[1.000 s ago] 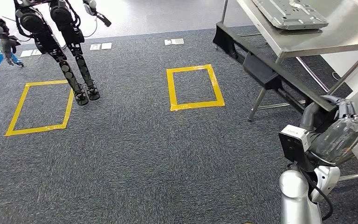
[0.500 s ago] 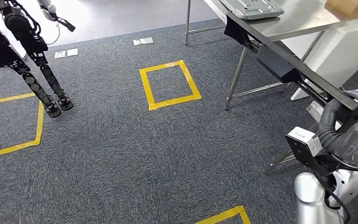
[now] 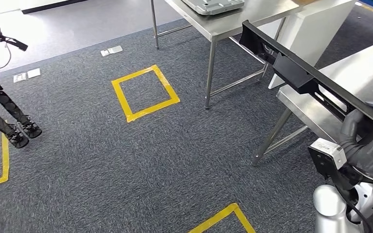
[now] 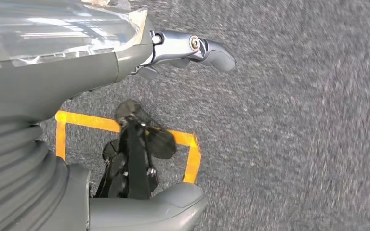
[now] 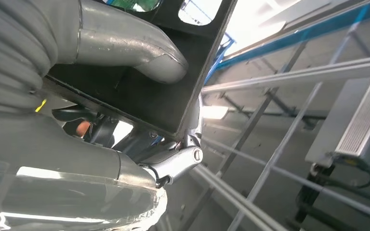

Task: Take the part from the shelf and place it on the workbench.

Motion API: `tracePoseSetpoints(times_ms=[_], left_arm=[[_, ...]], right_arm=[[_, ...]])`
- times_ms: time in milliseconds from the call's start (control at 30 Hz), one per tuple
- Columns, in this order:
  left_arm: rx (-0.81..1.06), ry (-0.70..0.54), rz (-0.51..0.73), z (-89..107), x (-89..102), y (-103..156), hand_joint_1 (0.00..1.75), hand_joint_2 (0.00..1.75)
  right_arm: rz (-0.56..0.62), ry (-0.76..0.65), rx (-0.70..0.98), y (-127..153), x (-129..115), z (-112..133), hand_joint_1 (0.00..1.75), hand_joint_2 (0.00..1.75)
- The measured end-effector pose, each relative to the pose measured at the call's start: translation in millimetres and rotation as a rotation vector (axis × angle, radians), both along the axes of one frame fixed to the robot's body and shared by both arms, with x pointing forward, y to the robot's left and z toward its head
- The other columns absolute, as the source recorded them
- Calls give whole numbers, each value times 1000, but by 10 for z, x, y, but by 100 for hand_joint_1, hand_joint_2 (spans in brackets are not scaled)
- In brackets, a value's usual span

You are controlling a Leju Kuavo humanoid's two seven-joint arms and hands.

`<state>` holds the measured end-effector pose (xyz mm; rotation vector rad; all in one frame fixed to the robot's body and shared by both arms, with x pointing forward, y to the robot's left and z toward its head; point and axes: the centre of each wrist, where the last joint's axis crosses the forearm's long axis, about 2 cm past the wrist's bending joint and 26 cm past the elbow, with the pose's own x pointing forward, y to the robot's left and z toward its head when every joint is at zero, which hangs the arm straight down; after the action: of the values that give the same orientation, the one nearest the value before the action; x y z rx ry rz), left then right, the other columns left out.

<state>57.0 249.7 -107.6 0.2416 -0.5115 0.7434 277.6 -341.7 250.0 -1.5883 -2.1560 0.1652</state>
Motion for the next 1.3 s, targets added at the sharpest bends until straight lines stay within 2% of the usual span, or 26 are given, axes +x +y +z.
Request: tracePoseSetpoints(times_ms=[1300], left_arm=[[-3, 5, -6, 6, 6, -49, 0, 175]], right_arm=[[-4, 10, 2, -150, -87, -126, 175, 175]])
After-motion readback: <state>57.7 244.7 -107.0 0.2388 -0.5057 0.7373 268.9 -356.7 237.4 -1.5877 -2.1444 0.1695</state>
